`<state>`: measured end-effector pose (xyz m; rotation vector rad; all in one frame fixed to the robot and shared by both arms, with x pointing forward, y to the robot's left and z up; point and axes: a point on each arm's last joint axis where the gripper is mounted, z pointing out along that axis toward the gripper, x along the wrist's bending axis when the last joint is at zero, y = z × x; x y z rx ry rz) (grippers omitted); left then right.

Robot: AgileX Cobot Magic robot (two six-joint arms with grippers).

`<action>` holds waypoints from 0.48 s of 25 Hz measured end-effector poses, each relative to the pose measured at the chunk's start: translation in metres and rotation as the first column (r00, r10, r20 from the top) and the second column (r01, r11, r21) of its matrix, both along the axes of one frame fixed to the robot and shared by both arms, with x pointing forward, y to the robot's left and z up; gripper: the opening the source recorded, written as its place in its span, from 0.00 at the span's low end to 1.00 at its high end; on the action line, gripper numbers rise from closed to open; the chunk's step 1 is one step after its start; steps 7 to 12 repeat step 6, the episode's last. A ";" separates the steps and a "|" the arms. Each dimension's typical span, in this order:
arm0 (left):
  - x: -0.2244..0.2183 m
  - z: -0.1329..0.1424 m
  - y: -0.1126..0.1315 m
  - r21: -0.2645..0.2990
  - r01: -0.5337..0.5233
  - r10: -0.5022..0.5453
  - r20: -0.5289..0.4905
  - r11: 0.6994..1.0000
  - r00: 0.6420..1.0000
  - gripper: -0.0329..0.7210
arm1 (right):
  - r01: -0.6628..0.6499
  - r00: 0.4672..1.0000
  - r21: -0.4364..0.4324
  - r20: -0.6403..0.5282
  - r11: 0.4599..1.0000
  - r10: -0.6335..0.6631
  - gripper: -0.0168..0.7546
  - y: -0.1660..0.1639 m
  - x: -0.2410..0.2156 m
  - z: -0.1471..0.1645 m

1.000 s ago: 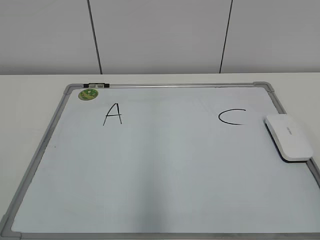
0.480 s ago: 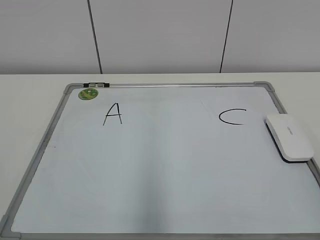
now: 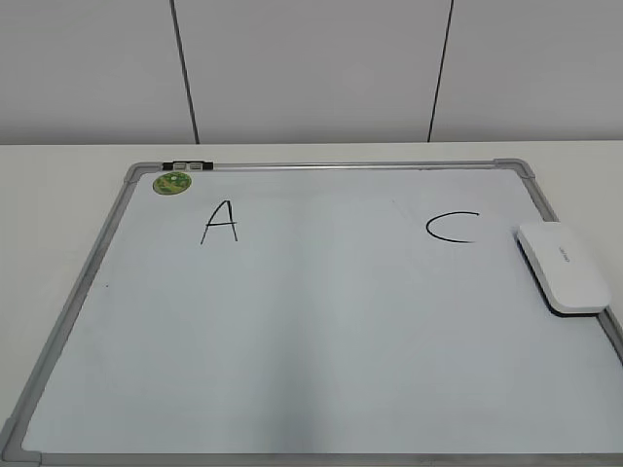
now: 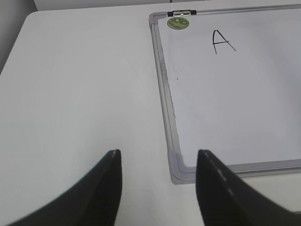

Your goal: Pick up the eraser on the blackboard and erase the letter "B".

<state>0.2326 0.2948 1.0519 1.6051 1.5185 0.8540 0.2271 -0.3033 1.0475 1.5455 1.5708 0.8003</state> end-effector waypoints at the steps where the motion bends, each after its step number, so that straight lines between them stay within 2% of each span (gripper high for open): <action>1: 0.000 0.000 0.000 0.000 0.000 0.000 0.000 1.000 1.000 0.53 | 0.000 1.000 0.000 0.000 1.000 0.000 0.79 0.000 0.000 0.000; 12: 0.000 0.000 0.000 0.000 0.000 0.000 0.000 1.000 1.000 0.49 | 0.000 1.000 0.000 0.000 1.000 0.000 0.79 0.000 0.000 0.000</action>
